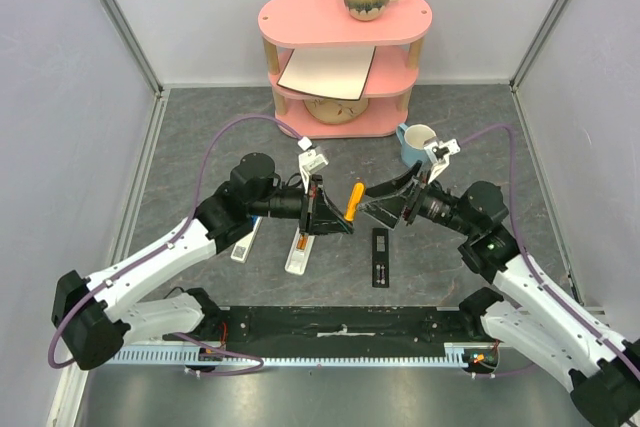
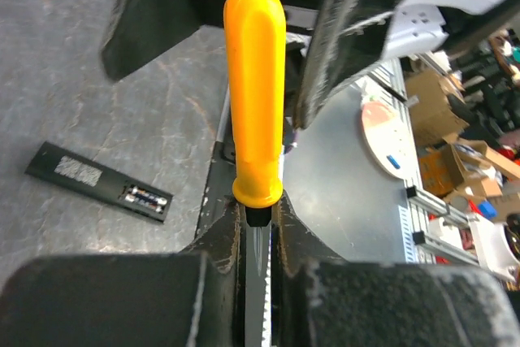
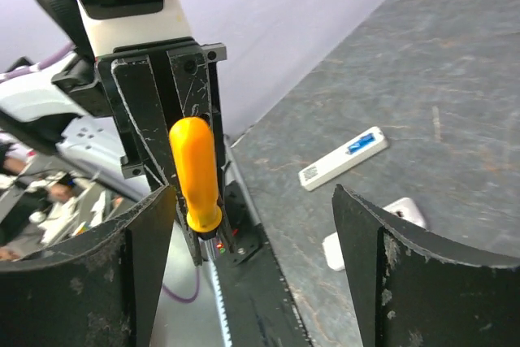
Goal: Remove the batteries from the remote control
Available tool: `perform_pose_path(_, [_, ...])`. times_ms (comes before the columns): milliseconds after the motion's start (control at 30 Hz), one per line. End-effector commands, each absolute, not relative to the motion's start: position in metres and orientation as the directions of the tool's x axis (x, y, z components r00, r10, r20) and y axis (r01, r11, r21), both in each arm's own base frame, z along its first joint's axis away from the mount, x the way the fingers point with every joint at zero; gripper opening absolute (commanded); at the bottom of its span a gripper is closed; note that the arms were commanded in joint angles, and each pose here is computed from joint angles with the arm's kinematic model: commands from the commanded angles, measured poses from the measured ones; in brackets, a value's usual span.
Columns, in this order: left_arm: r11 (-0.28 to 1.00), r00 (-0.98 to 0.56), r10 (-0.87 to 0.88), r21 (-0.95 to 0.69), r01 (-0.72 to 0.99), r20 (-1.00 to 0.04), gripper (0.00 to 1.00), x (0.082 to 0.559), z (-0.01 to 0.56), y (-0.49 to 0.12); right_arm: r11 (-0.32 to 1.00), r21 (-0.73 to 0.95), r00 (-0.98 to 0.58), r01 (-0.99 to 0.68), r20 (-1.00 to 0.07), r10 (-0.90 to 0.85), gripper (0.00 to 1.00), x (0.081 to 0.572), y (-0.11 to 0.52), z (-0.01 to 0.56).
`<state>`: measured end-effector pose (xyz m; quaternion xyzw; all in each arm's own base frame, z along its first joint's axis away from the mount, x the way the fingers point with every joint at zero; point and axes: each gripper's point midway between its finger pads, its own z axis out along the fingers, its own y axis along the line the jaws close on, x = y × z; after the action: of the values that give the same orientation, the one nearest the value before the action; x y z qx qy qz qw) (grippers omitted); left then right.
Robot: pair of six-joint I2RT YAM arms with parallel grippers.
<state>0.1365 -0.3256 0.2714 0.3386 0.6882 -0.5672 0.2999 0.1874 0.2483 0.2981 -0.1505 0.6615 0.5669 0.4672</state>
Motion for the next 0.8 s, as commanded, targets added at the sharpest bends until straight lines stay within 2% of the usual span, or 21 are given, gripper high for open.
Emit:
perform_pose_path(0, [-0.095, -0.513, 0.156, -0.530, 0.843, -0.844, 0.02, 0.108, 0.290, -0.327, 0.077, 0.585, -0.530, -0.807, -0.777, 0.340, 0.80, 0.158, 0.262, 0.327])
perform_pose_path(167, [-0.107, -0.516, 0.168, -0.536, 0.837, -0.840, 0.02, 0.107, 0.287, -0.328, 0.043, 0.565, -0.518, -0.824, -0.782, 0.347, 0.68, 0.153, 0.266, 0.335])
perform_pose_path(200, [-0.111, -0.516, 0.169, -0.537, 0.836, -0.840, 0.02, 0.106, 0.287, -0.328, 0.040, 0.562, -0.515, -0.826, -0.782, 0.351, 0.62, 0.152, 0.267, 0.336])
perform_pose_path(267, [-0.116, -0.519, 0.176, -0.541, 0.833, -0.836, 0.02, 0.105, 0.285, -0.329, 0.028, 0.559, -0.514, -0.828, -0.780, 0.357, 0.59, 0.150, 0.267, 0.338])
perform_pose_path(367, [-0.109, -0.524, 0.178, -0.546, 0.831, -0.833, 0.02, 0.106, 0.283, -0.329, -0.015, 0.549, -0.515, -0.836, -0.774, 0.368, 0.40, 0.143, 0.268, 0.346])
perform_pose_path(400, [-0.104, -0.528, 0.180, -0.550, 0.828, -0.830, 0.02, 0.107, 0.282, -0.330, -0.019, 0.551, -0.520, -0.834, -0.774, 0.361, 0.23, 0.143, 0.269, 0.347])
perform_pose_path(500, [-0.084, -0.533, 0.173, -0.551, 0.830, -0.828, 0.04, 0.110, 0.281, -0.330, 0.024, 0.571, -0.533, -0.821, -0.780, 0.328, 0.00, 0.147, 0.272, 0.338])
perform_pose_path(533, [-0.065, -0.533, 0.166, -0.549, 0.833, -0.829, 0.25, 0.113, 0.281, -0.331, 0.077, 0.561, -0.508, -0.824, -0.793, 0.336, 0.00, 0.155, 0.271, 0.334])
perform_pose_path(600, [-0.041, -0.535, 0.165, -0.547, 0.836, -0.829, 0.49, 0.116, 0.279, -0.330, 0.163, 0.593, -0.526, -0.789, -0.788, 0.320, 0.00, 0.163, 0.267, 0.323])
perform_pose_path(633, [-0.021, -0.529, 0.152, -0.538, 0.843, -0.835, 0.66, 0.119, 0.281, -0.330, 0.188, 0.594, -0.520, -0.782, -0.789, 0.328, 0.00, 0.166, 0.265, 0.322])
perform_pose_path(733, [0.008, -0.524, 0.134, -0.528, 0.849, -0.841, 0.77, 0.124, 0.281, -0.329, 0.224, 0.604, -0.509, -0.765, -0.780, 0.365, 0.00, 0.169, 0.258, 0.324])
perform_pose_path(767, [0.010, -0.528, 0.130, -0.531, 0.847, -0.839, 0.78, 0.125, 0.281, -0.330, 0.258, 0.615, -0.501, -0.745, -0.771, 0.393, 0.00, 0.175, 0.254, 0.327])
